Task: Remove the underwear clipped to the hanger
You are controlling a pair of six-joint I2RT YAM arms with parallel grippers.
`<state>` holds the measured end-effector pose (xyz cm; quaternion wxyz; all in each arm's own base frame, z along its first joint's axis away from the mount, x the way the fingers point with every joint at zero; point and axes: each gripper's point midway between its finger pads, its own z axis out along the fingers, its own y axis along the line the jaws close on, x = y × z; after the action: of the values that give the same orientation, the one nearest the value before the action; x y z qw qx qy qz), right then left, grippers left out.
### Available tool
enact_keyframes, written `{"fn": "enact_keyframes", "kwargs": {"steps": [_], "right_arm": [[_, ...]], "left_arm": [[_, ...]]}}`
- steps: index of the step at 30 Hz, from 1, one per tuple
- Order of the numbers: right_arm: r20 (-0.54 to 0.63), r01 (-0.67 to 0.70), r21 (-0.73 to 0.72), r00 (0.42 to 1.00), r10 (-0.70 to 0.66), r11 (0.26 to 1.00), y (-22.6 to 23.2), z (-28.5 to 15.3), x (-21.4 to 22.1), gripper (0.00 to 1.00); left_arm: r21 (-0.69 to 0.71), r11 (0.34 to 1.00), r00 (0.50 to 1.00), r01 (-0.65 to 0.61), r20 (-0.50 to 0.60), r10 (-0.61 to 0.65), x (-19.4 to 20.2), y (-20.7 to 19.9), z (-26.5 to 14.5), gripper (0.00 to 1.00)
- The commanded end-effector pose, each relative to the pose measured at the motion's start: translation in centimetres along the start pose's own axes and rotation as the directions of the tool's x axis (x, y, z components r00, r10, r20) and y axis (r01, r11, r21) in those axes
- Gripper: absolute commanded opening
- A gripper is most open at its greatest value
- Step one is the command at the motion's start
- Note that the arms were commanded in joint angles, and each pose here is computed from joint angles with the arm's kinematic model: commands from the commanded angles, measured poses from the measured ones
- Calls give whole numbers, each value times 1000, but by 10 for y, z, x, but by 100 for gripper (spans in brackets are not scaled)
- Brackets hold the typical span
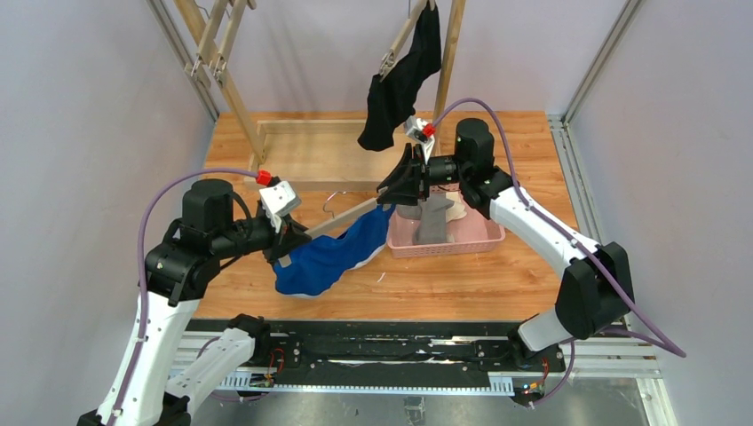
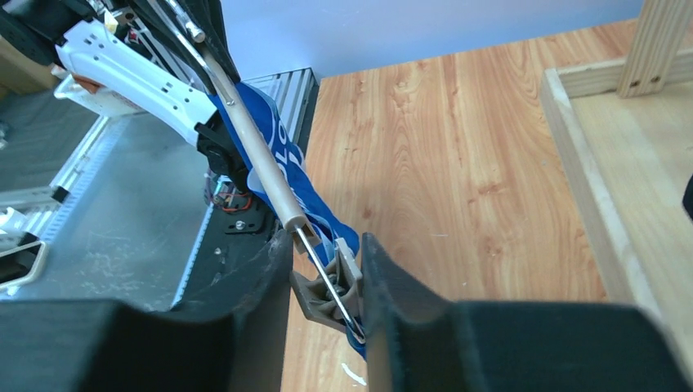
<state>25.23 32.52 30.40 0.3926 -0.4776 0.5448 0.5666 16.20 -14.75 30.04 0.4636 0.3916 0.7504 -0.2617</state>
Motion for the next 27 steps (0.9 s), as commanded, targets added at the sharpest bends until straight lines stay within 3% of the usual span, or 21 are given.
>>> {"fn": "enact_keyframes", "kwargs": {"steps": [1,6,10,11,13,14,15,21,24,27], "right_arm": [[8,7,-33,1000,-7,999,1,-3,-4,23],[-4,-8,-35,1000,8,999,1,-4,3,3],[-4,0,-16,1000,0,1000,0,-5,3,1],[-1,1,-5,1000,-1,1000,0,-6,1,3],[5,6,26,1000,-6,1000,-3,-8,-4,42],[11,13,40,1000,-13,999,-4,-9,-8,55],[18,18,66,1000,-19,998,-5,-11,-13,61],[82,100,305,988,-130,947,-10,-32,-49,72],[114,98,434,980,-163,896,-11,-48,-60,73],[177,32,464,976,-128,885,-4,-55,-63,71]], "left_arm": [[-18,999,998,-35,56,36,-19,0,-7,0],[-44,998,996,-48,69,51,-26,3,-12,0],[-56,997,995,-51,77,55,-30,4,-15,0],[-60,997,995,-51,78,56,-31,4,-15,0],[-68,996,995,-52,79,58,-33,6,-16,0],[-74,996,995,-50,80,56,-34,7,-16,0],[-81,996,995,-48,78,54,-35,8,-16,0],[-123,991,994,-55,88,66,-45,15,-21,0],[-124,991,991,-46,122,61,-54,15,-22,0],[-106,994,981,-23,191,43,-68,12,-21,0]]}}
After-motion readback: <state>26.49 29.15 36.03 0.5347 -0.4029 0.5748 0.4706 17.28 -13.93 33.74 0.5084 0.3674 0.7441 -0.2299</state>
